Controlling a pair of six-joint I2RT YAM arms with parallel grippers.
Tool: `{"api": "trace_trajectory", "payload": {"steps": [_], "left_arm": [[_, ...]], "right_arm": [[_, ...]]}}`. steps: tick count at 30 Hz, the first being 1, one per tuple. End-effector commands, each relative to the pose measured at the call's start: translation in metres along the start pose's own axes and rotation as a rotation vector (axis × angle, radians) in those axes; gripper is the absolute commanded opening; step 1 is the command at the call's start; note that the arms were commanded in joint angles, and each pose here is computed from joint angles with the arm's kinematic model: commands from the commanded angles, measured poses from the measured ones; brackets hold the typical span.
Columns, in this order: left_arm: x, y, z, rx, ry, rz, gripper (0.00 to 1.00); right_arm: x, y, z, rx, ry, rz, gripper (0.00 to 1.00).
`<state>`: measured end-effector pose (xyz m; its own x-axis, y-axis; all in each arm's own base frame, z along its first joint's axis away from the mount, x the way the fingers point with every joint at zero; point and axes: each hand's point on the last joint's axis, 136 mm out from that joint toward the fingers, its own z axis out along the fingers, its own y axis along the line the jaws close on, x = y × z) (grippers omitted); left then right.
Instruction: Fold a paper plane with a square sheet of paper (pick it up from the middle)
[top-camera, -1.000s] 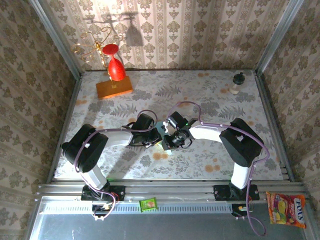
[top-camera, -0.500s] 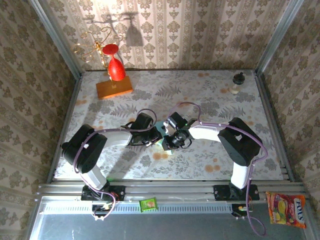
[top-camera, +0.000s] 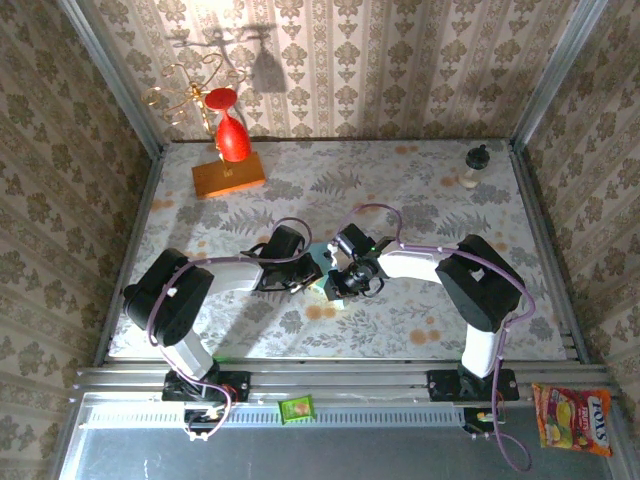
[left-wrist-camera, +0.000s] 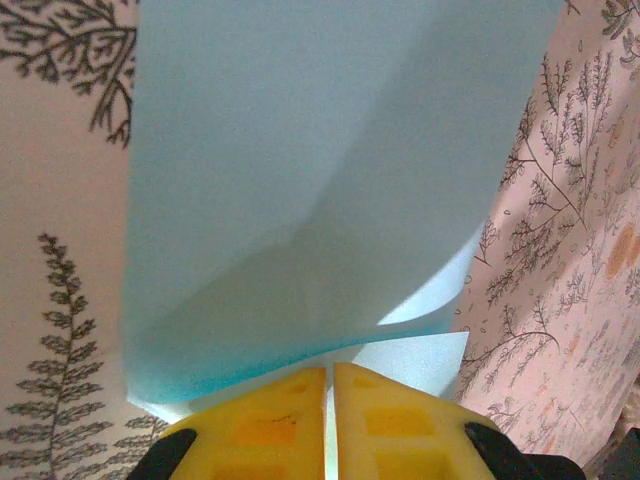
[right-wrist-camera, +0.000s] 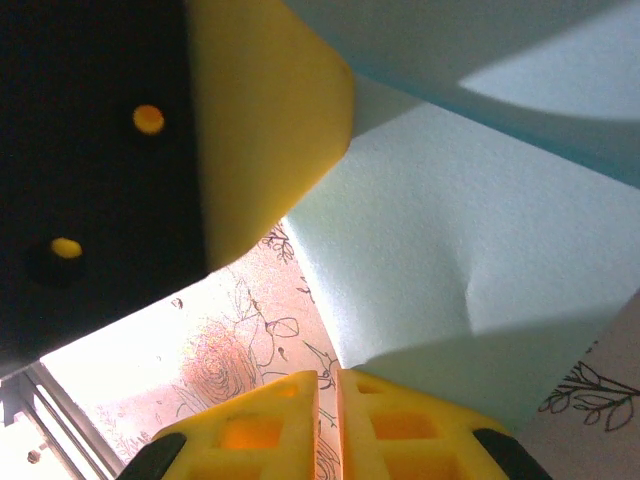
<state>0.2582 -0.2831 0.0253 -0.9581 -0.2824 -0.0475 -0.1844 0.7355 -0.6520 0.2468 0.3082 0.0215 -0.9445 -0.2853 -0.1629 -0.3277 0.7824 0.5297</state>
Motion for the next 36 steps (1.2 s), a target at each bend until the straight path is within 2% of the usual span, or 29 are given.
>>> {"api": "trace_trajectory", "payload": {"steps": [1, 18, 25, 36], "left_arm": [[0.0, 0.01, -0.004, -0.029, -0.006, 0.005, 0.11], [0.0, 0.023, 0.001, -0.059, 0.001, -0.009, 0.1], [0.002, 0.029, 0.003, -0.078, 0.01, -0.019, 0.1], [0.002, 0.031, 0.004, -0.087, 0.017, -0.018, 0.1]], "right_arm": [[-0.005, -0.003, -0.001, 0.015, -0.011, 0.021, 0.16], [-0.007, -0.006, -0.004, 0.026, -0.013, 0.031, 0.16], [-0.014, 0.012, -0.011, -0.034, -0.03, 0.003, 0.17], [-0.019, 0.006, -0.004, -0.012, -0.022, 0.007, 0.17]]}}
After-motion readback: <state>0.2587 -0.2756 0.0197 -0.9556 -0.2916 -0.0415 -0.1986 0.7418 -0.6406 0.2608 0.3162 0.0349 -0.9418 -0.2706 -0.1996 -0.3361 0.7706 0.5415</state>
